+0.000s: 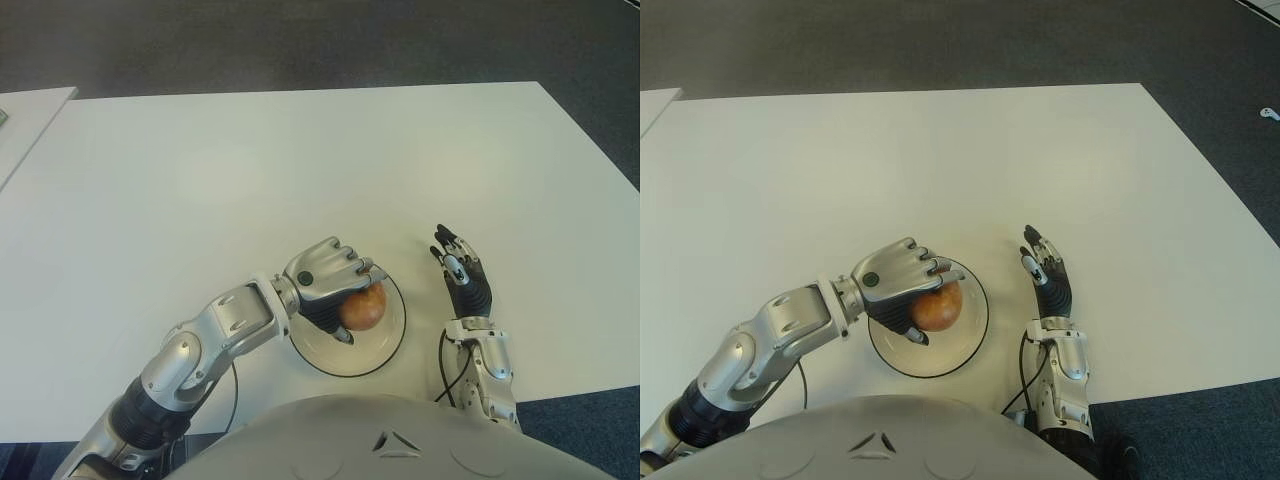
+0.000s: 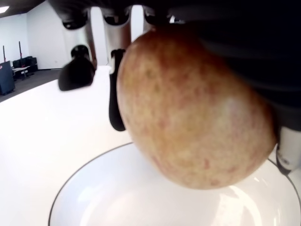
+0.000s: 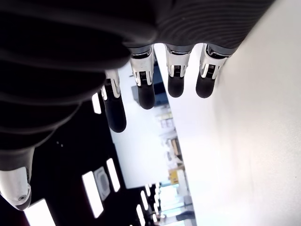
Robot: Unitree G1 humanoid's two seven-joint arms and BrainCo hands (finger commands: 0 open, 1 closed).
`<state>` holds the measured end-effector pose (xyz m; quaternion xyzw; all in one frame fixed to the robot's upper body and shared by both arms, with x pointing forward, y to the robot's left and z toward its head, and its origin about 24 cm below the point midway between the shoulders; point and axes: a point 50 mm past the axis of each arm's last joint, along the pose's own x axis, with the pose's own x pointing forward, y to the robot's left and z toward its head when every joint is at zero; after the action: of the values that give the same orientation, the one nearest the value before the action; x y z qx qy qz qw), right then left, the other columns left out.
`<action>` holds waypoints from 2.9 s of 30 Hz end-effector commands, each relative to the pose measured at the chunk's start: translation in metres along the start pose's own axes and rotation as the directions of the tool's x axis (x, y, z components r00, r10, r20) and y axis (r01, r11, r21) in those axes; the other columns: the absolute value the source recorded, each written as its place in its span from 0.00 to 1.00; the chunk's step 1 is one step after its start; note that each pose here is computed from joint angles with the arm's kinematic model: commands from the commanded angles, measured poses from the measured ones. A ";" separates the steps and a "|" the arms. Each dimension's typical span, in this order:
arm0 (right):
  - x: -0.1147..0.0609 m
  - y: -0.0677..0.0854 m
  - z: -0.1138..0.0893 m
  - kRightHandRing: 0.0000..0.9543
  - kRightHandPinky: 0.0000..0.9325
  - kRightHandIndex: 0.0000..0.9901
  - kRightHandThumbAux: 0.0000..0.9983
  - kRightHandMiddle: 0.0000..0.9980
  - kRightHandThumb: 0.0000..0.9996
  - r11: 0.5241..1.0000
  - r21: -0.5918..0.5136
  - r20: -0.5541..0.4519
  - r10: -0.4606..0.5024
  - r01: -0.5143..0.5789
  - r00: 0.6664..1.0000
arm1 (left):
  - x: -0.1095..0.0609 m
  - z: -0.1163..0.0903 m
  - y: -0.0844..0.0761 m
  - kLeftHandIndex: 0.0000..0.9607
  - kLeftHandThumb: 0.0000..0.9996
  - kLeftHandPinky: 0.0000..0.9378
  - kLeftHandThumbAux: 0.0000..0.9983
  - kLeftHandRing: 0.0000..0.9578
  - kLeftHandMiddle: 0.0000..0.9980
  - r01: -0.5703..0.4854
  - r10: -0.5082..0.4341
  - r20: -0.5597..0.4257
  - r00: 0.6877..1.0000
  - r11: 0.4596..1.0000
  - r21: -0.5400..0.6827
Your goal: Put the apples into the plate.
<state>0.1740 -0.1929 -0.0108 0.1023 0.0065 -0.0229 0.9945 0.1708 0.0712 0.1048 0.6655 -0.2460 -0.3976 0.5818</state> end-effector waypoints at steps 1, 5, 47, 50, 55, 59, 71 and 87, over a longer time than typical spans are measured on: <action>-0.005 0.000 -0.012 0.03 0.00 0.24 0.54 0.12 0.40 1.000 0.010 -0.077 -0.019 0.020 0.997 | 0.002 -0.002 -0.007 0.43 0.85 0.89 0.66 0.87 0.56 0.030 -0.030 -0.007 1.000 1.000 0.003; -0.006 0.001 -0.013 0.01 0.00 0.24 0.53 0.11 0.39 1.000 0.018 -0.089 -0.017 0.019 0.996 | 0.002 -0.005 -0.009 0.44 0.85 0.88 0.66 0.87 0.57 0.049 -0.049 0.006 0.999 0.999 0.000; -0.006 0.000 -0.012 0.01 0.00 0.27 0.54 0.11 0.39 1.000 0.017 -0.078 -0.022 0.023 0.997 | -0.006 -0.017 -0.029 0.45 0.72 0.92 0.70 0.91 0.85 0.031 -0.055 0.115 0.992 0.979 0.202; -0.006 0.000 -0.012 0.02 0.02 0.26 0.54 0.12 0.38 1.000 0.021 -0.077 -0.019 0.020 0.997 | -0.006 -0.018 -0.030 0.45 0.72 0.92 0.70 0.91 0.84 0.031 -0.059 0.125 0.990 0.977 0.211; -0.007 0.001 -0.013 0.03 0.01 0.26 0.54 0.13 0.38 1.000 0.023 -0.083 -0.016 0.018 0.996 | -0.006 -0.019 -0.032 0.46 0.72 0.91 0.70 0.90 0.84 0.028 -0.055 0.120 0.991 0.977 0.213; -0.007 0.003 -0.012 0.03 0.01 0.26 0.54 0.13 0.38 1.000 0.026 -0.079 -0.012 0.014 0.997 | -0.006 -0.019 -0.032 0.46 0.71 0.91 0.70 0.90 0.84 0.033 -0.058 0.114 0.992 0.977 0.212; -0.008 0.004 -0.011 0.07 0.03 0.29 0.55 0.17 0.34 1.000 0.011 -0.066 0.005 -0.004 0.998 | -0.004 -0.020 -0.036 0.46 0.71 0.90 0.70 0.90 0.85 0.041 -0.060 0.103 0.993 0.982 0.183; -0.011 0.005 -0.017 0.01 0.00 0.22 0.54 0.09 0.32 0.999 0.047 -0.141 0.006 0.001 0.990 | 0.000 -0.022 -0.044 0.11 0.12 0.20 0.41 0.16 0.14 0.065 -0.067 0.025 0.997 0.994 0.085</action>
<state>0.1705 -0.1861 -0.0129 0.1156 0.0296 -0.0111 0.9928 0.1803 0.0920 0.0670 0.6885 -0.2715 -0.4076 0.5349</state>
